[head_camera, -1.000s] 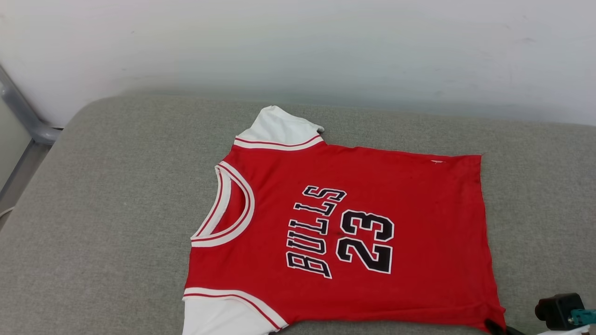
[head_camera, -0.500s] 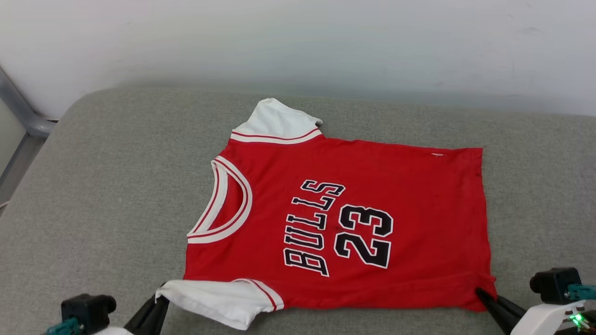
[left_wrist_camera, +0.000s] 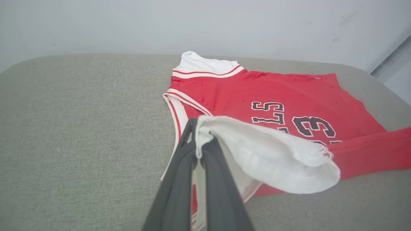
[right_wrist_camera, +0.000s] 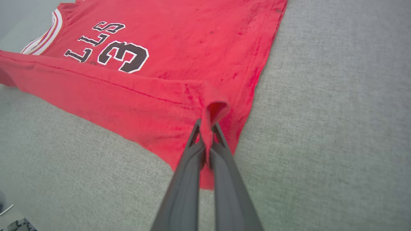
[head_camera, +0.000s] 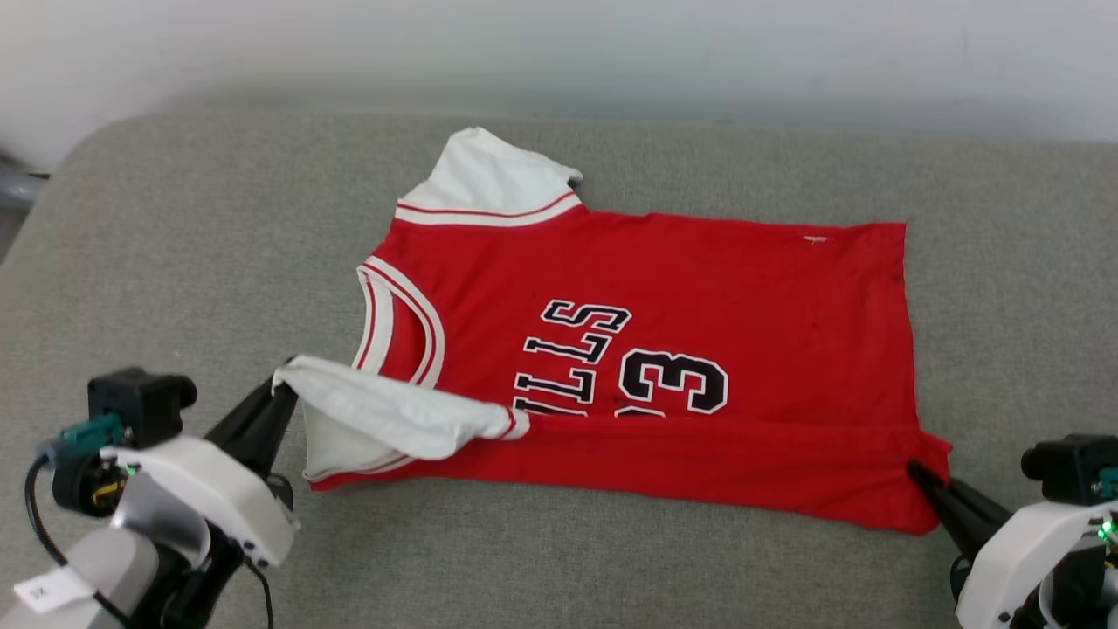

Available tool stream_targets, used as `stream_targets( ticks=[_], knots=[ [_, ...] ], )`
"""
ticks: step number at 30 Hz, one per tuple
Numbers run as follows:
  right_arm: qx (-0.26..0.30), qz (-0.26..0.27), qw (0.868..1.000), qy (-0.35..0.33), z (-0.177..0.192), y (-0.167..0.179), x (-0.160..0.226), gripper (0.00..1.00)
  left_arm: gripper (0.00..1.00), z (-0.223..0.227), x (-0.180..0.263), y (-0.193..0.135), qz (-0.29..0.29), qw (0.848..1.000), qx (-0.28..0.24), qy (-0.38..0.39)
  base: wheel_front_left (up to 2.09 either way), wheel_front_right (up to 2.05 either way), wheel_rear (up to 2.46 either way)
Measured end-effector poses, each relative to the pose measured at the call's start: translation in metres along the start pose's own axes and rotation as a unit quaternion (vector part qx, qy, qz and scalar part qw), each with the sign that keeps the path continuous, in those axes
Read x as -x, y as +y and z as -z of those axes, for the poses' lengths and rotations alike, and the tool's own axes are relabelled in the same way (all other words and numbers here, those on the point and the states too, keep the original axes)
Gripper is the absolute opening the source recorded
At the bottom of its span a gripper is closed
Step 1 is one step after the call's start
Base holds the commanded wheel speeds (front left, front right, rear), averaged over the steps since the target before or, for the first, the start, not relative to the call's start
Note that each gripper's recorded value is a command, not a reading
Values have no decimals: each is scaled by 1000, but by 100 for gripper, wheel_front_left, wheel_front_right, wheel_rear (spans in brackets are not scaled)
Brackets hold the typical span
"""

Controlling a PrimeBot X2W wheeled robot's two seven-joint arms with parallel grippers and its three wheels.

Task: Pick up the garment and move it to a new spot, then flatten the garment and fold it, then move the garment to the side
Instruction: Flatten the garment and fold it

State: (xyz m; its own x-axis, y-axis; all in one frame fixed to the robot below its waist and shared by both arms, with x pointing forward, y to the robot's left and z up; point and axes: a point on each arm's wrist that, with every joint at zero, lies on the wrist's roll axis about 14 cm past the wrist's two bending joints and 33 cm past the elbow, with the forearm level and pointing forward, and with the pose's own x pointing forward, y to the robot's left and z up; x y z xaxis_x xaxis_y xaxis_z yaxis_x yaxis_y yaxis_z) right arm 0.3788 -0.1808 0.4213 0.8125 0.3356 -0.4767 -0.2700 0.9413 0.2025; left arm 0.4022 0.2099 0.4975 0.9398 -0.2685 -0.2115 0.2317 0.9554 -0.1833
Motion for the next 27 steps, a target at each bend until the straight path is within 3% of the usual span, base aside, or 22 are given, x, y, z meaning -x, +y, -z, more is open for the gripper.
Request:
stream_targets(
  ticks=[13,19,27],
  knots=[
    [-8,18,999,28,11,-21,-37,0,0,43,-74,31,-3,997,0,81,0,0,0],
    [-12,23,999,41,20,-24,-45,0,0,87,-84,38,-14,991,16,135,0,0,0],
    [-11,25,999,40,19,-22,-42,0,0,98,-83,41,-24,989,18,145,0,0,0]
  ],
)
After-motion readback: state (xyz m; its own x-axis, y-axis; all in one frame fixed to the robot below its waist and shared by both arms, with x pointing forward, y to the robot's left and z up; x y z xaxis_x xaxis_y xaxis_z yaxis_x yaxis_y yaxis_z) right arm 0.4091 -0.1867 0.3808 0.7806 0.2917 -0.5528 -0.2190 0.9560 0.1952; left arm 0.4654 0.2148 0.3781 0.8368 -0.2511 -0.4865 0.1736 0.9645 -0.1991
